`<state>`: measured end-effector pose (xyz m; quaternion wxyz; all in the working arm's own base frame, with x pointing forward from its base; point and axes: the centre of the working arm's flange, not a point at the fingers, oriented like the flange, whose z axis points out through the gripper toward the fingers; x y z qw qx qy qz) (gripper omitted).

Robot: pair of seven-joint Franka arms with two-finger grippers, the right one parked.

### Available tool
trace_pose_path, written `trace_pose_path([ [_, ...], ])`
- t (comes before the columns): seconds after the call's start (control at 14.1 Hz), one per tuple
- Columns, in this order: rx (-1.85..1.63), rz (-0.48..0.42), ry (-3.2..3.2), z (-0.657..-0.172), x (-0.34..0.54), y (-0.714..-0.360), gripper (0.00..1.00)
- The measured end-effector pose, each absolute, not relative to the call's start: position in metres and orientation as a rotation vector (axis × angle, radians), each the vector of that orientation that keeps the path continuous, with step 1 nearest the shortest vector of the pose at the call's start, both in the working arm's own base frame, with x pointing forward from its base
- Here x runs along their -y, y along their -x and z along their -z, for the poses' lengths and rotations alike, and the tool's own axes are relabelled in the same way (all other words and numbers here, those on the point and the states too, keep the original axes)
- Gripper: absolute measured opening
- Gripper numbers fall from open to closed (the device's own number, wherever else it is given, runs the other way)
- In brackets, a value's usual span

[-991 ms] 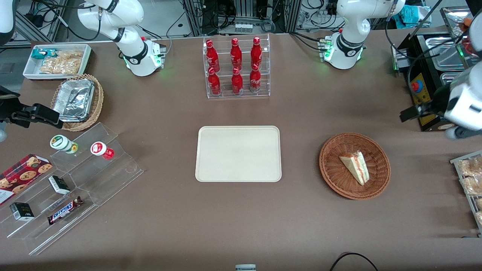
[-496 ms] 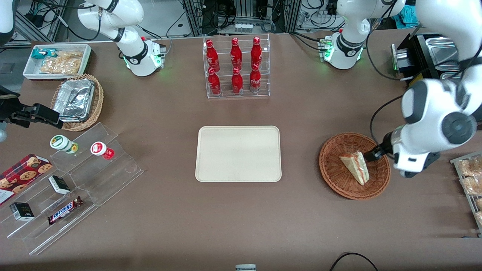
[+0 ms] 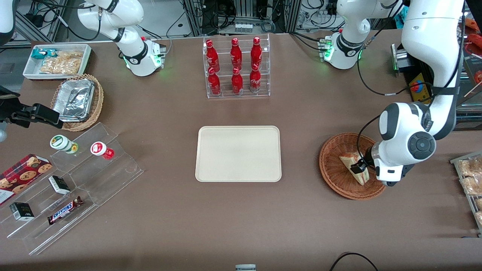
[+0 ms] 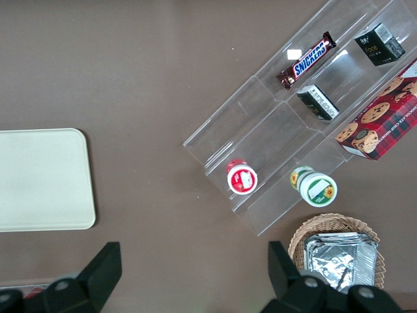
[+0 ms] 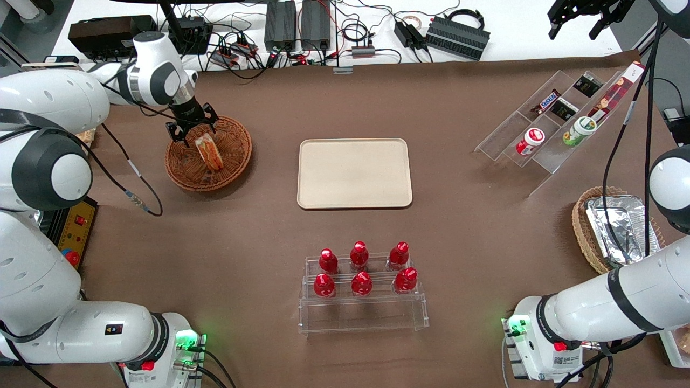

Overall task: Place sandwich from basket to tray
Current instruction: 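Lower the left gripper onto the wrapped sandwich and close on it, then lift the sandwich and carry it over the cream tray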

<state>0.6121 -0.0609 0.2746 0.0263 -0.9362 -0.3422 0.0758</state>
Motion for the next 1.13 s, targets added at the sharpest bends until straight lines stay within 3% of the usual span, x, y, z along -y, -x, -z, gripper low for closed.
trace_pose_path([
  [0.42, 1.063, -0.208, 2.904, -0.241, 0.061, -0.598, 0.97],
  [0.64, 1.064, -0.204, 2.906, -0.239, 0.061, -0.599, 0.64],
  [0.85, 1.062, -0.163, 2.923, -0.252, 0.065, -0.608, 0.38],
  [1.13, 0.923, -0.177, 2.956, -0.306, 0.123, -0.620, 0.31],
])
